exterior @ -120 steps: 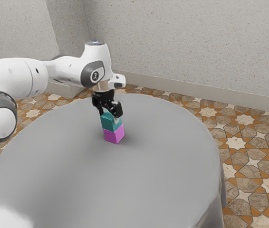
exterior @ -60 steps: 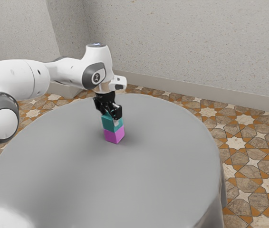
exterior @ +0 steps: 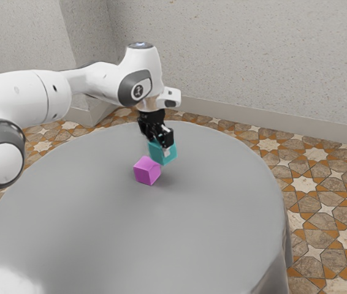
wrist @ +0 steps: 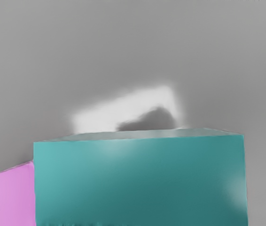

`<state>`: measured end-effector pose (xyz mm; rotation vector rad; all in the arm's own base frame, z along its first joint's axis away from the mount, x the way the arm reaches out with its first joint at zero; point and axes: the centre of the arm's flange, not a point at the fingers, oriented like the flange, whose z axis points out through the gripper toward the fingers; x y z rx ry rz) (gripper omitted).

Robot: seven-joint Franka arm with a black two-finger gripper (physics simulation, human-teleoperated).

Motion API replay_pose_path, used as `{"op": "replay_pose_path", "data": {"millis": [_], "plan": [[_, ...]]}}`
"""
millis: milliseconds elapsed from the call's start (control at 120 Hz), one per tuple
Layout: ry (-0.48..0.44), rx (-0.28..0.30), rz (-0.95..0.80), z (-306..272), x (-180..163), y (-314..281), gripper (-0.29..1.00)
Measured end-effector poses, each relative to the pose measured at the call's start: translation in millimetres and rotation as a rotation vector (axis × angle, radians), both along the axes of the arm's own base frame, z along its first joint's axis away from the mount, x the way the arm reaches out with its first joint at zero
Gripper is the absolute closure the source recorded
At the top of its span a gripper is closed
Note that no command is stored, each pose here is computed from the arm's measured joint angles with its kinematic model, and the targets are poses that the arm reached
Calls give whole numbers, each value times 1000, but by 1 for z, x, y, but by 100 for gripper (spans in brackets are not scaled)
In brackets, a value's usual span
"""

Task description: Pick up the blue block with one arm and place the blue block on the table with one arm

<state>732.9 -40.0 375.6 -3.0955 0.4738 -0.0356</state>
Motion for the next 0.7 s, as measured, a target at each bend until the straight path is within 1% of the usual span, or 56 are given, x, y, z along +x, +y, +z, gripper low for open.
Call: {"op": "replay_pose_path", "data": {"millis": [158, 342, 458, 558, 700], "plan": [[0, 5, -47, -1, -2, -38, 42], [31, 4, -61, -30, -1, -51, 44], [31, 4, -66, -35, 0, -57, 45], [30, -1, -71, -35, -1, -63, 27], [33, -10, -70, -35, -1, -65, 14]]}}
